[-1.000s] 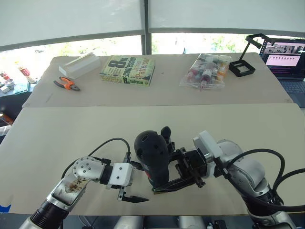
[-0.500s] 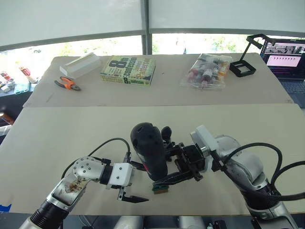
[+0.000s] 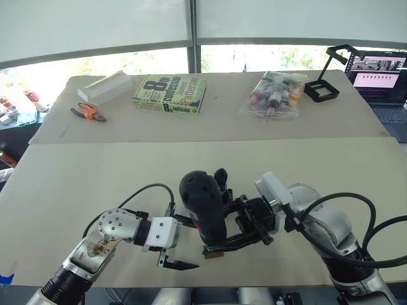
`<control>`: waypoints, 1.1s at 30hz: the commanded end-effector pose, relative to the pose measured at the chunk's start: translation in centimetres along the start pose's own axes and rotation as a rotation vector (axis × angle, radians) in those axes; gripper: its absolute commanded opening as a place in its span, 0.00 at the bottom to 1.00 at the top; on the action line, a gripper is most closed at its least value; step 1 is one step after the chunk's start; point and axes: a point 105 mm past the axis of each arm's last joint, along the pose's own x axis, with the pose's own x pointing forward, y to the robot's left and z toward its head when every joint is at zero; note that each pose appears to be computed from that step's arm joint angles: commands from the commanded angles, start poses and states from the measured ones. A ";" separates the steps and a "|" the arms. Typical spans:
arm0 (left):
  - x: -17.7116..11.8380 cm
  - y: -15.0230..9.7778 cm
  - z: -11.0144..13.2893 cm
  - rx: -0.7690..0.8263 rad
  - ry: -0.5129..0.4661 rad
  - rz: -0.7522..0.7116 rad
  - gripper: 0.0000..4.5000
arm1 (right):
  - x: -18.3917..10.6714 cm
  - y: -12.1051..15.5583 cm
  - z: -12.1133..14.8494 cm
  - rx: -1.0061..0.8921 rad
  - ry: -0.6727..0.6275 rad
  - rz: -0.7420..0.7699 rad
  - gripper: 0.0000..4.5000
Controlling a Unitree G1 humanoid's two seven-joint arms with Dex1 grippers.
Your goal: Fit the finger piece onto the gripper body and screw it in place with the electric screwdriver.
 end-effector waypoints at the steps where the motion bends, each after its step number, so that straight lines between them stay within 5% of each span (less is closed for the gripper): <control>1: 0.1 0.1 0.5 0.042 -0.005 -0.002 1.00 | -0.2 0.2 1.1 -0.068 -0.025 0.002 0.42; 33: 0.1 0.2 0.5 0.052 -0.002 -0.005 1.00 | -0.3 -0.1 1.1 -0.064 -0.023 -0.011 0.42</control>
